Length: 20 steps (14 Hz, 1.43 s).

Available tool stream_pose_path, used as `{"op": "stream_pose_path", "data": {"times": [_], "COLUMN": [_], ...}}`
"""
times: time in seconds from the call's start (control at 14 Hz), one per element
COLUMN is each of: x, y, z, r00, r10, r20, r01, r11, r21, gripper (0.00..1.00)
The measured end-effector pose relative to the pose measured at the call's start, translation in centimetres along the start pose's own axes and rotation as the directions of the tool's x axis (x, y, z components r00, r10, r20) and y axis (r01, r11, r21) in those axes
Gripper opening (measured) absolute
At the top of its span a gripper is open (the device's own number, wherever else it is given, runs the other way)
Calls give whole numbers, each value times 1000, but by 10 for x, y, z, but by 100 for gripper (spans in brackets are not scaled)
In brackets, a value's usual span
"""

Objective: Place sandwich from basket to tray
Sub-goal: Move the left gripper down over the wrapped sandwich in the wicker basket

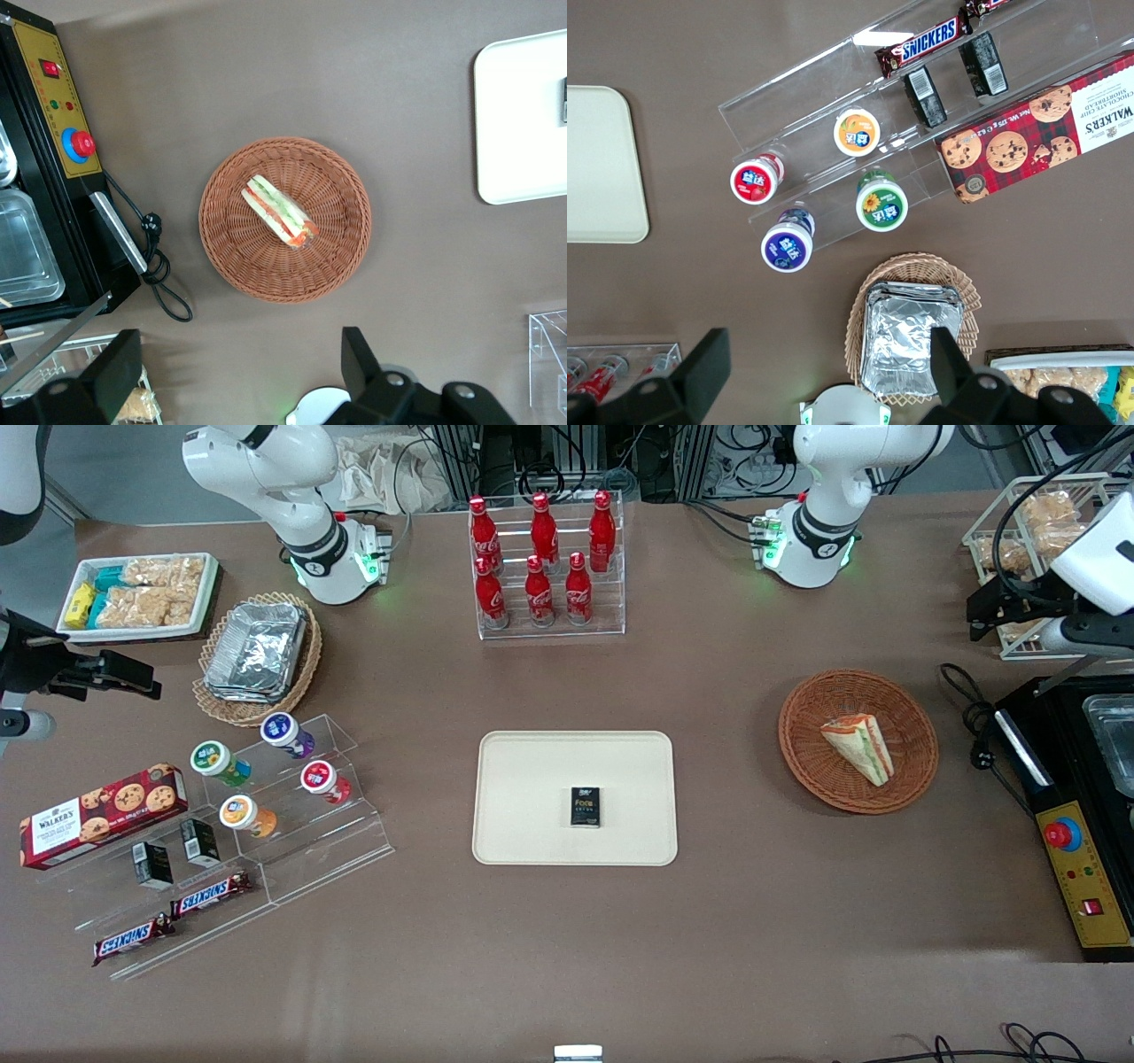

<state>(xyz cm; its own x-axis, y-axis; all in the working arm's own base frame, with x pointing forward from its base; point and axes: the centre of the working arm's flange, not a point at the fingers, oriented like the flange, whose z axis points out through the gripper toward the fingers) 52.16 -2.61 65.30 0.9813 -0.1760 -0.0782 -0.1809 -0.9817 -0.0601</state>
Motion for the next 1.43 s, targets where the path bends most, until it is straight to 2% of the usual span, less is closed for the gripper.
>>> {"op": "stream_pose_path", "data": {"times": [0.29, 0.5, 0.57, 0.71, 0.79, 1.0, 1.21, 1.43], "x": [4, 8, 12, 20, 20, 6, -9, -9], "y": [-4, -8, -9, -8, -6, 2, 8, 8], "z": [-5, 12, 24, 63, 89, 179, 243, 279], "r00": [1000, 998, 995, 980, 961, 868, 775, 695], "r10": [-4, -60, -94, -198, -274, -495, -632, -719], "r20": [-11, 19, 13, -21, -32, -40, 11, 8], "r01": [4, 61, 94, 197, 272, 492, 632, 718], "r11": [1000, 998, 995, 980, 961, 868, 774, 694], "r21": [0, -11, -22, -39, -45, -57, -41, -51], "gripper": [100, 100, 100, 100, 100, 100, 100, 100]}}
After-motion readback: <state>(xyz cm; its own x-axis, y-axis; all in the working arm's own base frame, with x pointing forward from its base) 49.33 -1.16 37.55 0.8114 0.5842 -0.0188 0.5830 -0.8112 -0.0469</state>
